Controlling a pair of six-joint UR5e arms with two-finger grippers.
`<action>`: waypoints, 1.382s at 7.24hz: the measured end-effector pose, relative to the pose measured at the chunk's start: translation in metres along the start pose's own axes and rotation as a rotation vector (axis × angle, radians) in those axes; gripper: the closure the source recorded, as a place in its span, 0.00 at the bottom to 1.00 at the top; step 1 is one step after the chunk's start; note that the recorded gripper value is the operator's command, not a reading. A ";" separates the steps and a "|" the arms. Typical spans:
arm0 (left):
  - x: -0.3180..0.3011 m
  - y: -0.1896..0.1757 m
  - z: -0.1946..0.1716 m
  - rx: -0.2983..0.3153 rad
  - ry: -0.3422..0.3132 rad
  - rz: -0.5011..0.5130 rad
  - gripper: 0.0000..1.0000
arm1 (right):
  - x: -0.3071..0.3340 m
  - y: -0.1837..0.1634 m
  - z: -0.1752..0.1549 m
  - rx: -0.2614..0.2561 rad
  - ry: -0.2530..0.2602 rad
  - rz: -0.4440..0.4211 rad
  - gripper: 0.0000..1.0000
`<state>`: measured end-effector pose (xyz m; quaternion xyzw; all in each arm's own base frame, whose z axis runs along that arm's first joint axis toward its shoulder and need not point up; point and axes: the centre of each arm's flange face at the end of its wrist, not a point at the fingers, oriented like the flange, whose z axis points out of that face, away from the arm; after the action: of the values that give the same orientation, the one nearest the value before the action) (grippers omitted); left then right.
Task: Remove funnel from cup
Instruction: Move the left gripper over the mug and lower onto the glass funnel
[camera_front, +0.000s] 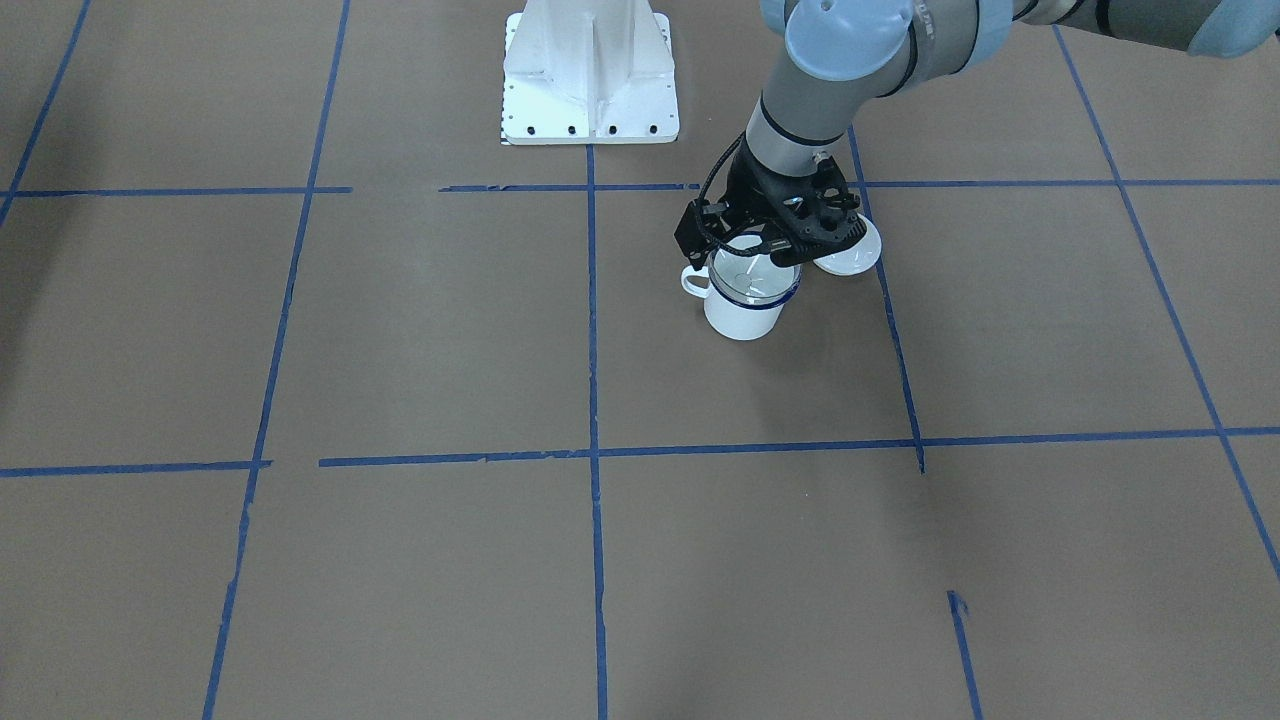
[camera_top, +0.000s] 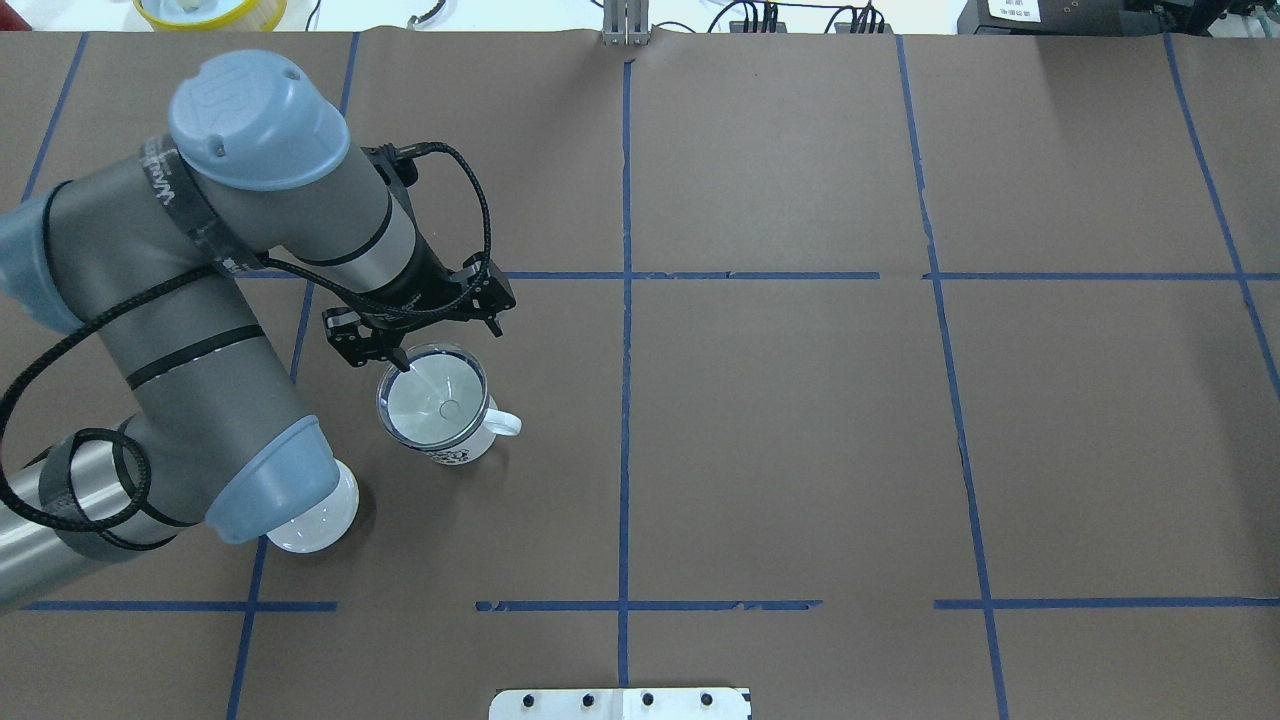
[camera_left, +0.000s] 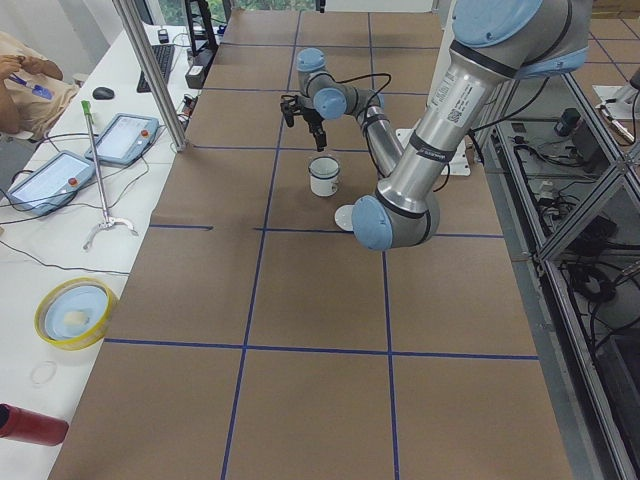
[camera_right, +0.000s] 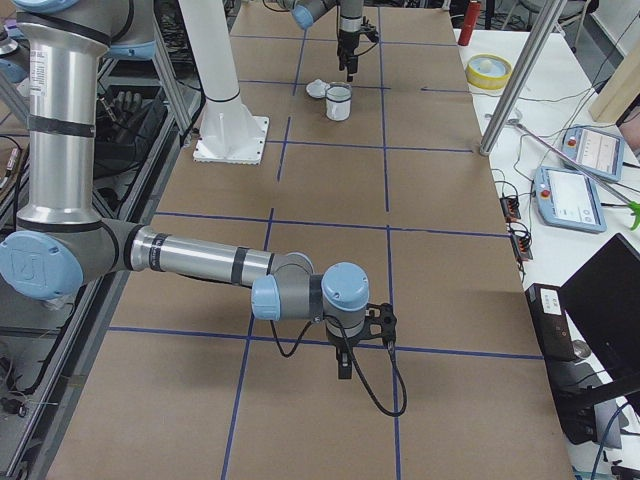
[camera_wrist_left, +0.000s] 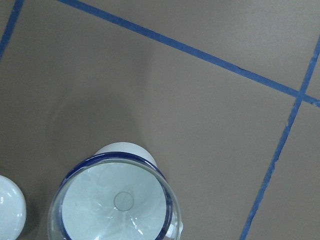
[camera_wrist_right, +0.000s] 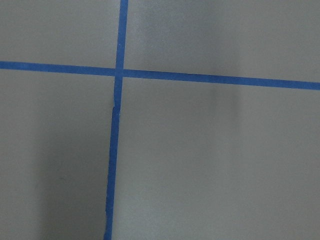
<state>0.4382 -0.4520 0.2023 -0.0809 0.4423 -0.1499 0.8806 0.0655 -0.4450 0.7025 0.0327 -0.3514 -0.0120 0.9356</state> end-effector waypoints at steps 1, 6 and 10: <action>0.000 0.001 0.016 -0.011 -0.007 0.005 0.11 | 0.000 0.000 0.000 0.000 0.000 0.000 0.00; 0.001 0.013 0.037 -0.036 -0.019 0.012 0.51 | 0.000 0.000 0.000 -0.001 0.000 0.001 0.00; 0.002 0.019 0.041 -0.045 -0.019 0.022 0.98 | 0.000 0.000 0.000 -0.001 0.001 0.001 0.00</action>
<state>0.4759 -0.4345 0.2198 -0.0974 0.4378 -0.1296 0.8844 0.0655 -0.4449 0.7029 0.0323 -0.3511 -0.0119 0.9357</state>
